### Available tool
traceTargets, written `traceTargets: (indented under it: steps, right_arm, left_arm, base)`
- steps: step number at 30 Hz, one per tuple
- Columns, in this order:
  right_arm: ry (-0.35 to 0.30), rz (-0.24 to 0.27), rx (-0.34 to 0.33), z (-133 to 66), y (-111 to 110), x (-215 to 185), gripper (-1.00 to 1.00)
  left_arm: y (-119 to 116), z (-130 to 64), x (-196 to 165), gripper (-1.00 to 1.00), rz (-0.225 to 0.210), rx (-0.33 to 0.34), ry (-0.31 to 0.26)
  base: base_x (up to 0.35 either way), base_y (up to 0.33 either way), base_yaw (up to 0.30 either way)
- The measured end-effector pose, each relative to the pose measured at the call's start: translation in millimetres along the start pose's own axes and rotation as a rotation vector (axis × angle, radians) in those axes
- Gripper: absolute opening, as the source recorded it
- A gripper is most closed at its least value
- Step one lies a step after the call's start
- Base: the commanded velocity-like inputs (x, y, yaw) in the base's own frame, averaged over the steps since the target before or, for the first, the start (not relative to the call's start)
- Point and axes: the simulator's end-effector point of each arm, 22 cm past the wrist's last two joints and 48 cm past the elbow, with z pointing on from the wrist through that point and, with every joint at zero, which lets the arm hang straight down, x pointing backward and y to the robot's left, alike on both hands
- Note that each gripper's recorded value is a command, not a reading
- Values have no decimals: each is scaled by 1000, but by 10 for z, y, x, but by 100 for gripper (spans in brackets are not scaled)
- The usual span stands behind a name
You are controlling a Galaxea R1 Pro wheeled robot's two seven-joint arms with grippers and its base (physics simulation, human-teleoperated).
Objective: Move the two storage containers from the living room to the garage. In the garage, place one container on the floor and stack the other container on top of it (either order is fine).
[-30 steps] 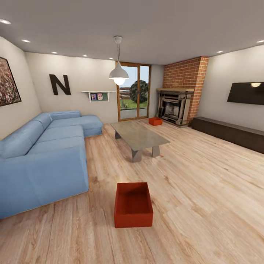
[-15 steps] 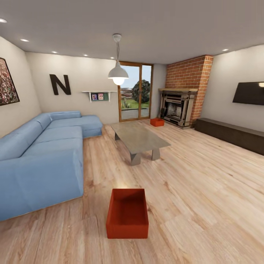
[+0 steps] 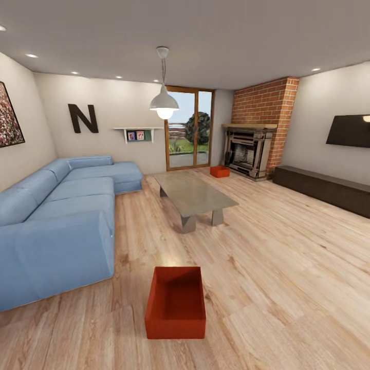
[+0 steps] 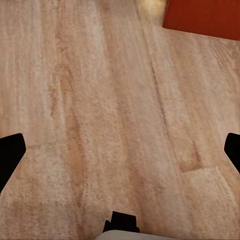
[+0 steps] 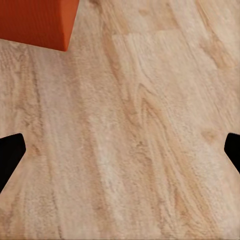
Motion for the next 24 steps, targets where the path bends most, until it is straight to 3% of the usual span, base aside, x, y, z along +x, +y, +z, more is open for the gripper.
traceTargets:
  steps: [24]
  right_arm:
    - [0, 1, 1, -3, -2, 2, 100]
  left_arm:
    - [6, -1, 0, 100, 0, -2, 0]
  base:
    - [317, 0, 0]
